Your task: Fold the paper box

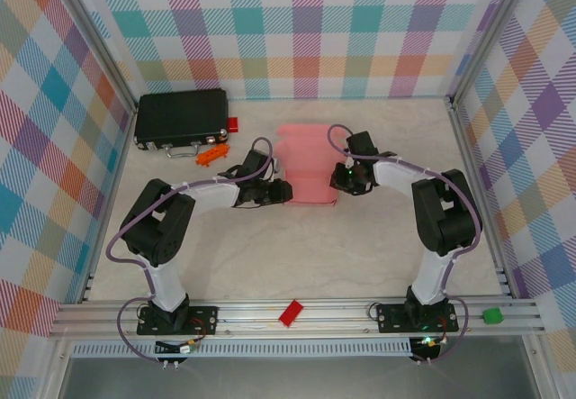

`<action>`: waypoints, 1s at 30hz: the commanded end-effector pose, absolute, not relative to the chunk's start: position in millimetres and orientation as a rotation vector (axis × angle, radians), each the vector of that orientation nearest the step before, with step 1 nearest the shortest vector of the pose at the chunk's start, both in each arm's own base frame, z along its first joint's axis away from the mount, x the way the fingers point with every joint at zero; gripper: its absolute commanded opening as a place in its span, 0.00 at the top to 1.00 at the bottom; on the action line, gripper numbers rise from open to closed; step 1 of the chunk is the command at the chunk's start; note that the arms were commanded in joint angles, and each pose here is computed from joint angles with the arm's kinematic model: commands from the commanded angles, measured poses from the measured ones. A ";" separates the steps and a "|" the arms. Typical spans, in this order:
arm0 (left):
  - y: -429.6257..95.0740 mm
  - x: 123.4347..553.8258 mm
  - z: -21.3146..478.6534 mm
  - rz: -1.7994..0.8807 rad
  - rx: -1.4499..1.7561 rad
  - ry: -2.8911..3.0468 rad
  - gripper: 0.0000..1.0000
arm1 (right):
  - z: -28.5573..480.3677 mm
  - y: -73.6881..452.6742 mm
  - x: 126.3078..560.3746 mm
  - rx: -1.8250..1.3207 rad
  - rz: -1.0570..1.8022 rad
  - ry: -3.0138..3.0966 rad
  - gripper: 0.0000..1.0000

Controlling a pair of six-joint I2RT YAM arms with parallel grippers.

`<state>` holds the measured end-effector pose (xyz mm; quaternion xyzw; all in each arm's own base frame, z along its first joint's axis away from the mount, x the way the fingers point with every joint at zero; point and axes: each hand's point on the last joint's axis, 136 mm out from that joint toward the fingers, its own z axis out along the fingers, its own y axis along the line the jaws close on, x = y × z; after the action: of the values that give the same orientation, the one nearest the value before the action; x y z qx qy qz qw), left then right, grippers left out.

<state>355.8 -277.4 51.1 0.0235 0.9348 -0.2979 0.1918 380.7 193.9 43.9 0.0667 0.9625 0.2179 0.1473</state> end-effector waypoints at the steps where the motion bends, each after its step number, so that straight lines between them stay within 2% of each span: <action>1: -285.7 353.0 51.6 -0.873 0.082 2.616 0.69 | 36.4 194.3 376.4 0.142 0.564 2.810 0.86; 11: -289.1 348.8 43.9 -0.882 0.084 2.633 0.73 | 29.1 193.6 373.5 0.035 0.366 2.848 0.87; 30: -287.5 346.2 33.6 -0.862 0.085 2.657 0.73 | 15.1 185.2 373.5 -0.108 0.045 2.889 0.88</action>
<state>355.0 -279.0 43.1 0.0216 0.9361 -0.2973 0.1870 389.9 196.0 41.4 -0.0216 0.9833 0.0562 0.1720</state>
